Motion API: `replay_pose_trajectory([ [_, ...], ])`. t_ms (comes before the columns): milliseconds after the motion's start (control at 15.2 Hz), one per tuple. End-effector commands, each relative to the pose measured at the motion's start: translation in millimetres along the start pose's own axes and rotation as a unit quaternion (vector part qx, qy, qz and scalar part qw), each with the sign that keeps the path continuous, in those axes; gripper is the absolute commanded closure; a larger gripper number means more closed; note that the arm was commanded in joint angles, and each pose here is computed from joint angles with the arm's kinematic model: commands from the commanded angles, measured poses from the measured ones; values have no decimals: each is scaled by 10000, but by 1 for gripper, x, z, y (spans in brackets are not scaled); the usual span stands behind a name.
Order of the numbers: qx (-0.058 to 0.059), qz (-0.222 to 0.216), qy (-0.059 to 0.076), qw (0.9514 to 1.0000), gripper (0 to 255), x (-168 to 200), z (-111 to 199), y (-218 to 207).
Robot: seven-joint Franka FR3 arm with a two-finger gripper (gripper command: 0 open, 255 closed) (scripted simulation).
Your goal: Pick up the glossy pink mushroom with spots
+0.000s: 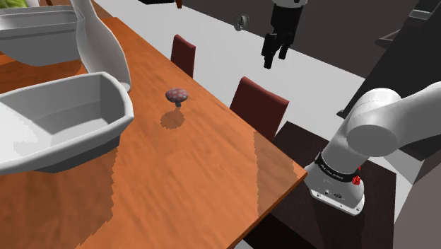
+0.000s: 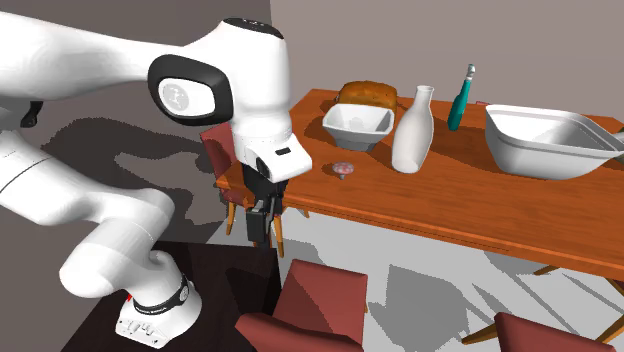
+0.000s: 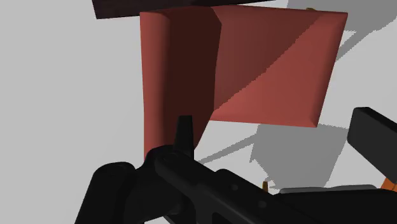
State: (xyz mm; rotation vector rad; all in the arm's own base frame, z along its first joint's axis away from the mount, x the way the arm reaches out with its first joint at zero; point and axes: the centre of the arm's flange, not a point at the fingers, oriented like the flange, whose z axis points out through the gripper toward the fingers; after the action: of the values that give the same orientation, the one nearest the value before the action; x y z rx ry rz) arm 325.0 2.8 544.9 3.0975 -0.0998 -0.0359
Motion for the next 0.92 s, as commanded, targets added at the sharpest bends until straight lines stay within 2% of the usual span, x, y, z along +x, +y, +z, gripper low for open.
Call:
replay_pose_trajectory([
  [0, 0, 0, 0, 10000, 0, 0, 0, 0],
  [858, -141, -444, -3, 9989, 0, 75, 3, -158],
])
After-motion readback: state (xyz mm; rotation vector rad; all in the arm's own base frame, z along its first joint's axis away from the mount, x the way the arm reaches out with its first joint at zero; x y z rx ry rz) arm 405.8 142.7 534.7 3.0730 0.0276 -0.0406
